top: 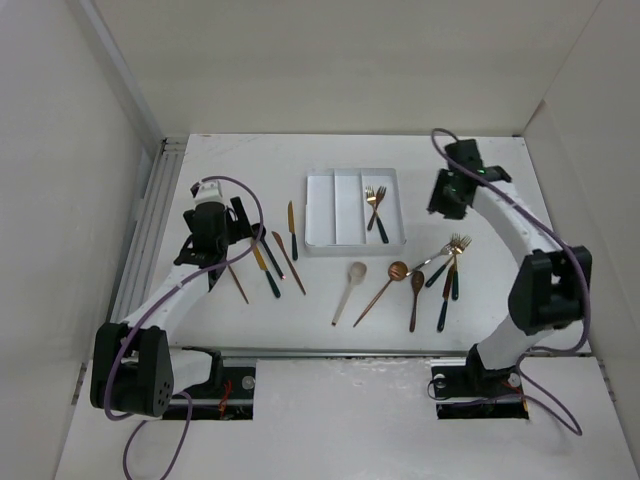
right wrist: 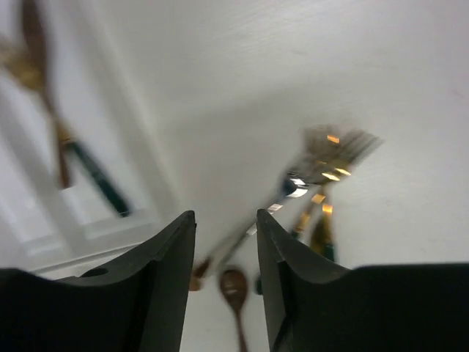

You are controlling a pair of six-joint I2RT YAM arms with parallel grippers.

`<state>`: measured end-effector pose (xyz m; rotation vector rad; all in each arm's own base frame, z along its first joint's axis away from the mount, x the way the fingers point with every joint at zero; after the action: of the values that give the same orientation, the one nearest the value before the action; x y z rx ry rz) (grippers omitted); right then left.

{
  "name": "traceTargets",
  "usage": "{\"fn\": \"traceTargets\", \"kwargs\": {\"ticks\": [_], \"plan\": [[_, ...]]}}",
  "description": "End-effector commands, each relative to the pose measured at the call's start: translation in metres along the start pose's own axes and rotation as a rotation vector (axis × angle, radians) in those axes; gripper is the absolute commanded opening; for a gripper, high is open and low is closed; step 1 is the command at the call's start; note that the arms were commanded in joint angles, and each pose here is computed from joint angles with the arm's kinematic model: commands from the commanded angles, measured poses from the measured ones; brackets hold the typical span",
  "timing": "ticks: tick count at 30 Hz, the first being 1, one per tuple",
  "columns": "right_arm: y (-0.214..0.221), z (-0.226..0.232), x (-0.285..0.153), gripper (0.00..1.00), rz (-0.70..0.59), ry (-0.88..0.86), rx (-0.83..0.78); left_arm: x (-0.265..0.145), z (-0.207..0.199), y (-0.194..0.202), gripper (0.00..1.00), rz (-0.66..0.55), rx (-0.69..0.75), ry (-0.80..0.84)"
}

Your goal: Sort the eating utensils into containers

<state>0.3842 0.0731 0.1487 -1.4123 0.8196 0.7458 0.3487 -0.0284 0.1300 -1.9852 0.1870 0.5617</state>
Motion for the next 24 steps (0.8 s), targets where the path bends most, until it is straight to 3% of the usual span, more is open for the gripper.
{"fn": "traceTargets", "kwargs": {"ticks": [1, 4, 12, 15, 24], "plan": [[0.074, -0.043, 0.015, 0.43, 0.209, 0.044, 0.081, -0.002, -0.004, -0.012, 0.79, -0.062, -0.007, 0.024], [0.113, -0.048, 0.026, 0.34, 0.296, 0.003, 0.136, -0.002, -0.005, -0.014, 0.79, -0.07, -0.01, 0.03], [0.114, -0.039, 0.038, 0.41, 0.254, -0.025, 0.278, 0.002, -0.008, -0.011, 0.79, -0.061, 0.0, 0.045], [0.126, -0.048, 0.045, 0.41, 0.283, 0.044, 0.289, 0.0, -0.008, -0.014, 0.79, -0.073, -0.002, 0.042], [0.132, -0.042, 0.063, 0.41, 0.326, 0.023, 0.301, 0.0, -0.005, -0.016, 0.8, -0.083, 0.006, 0.026]]}}
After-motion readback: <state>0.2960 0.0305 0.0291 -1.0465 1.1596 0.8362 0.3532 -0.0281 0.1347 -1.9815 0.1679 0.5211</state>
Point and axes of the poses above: each gripper's point midway between its finger pads, its own x axis out along the fingers, its own z axis along the line the jaws close on, y = z × x, the point moved 1 cm from there along -x, back along the fingers, and after that the axes turned 15 degrees about -x, right-handed, at the moved point
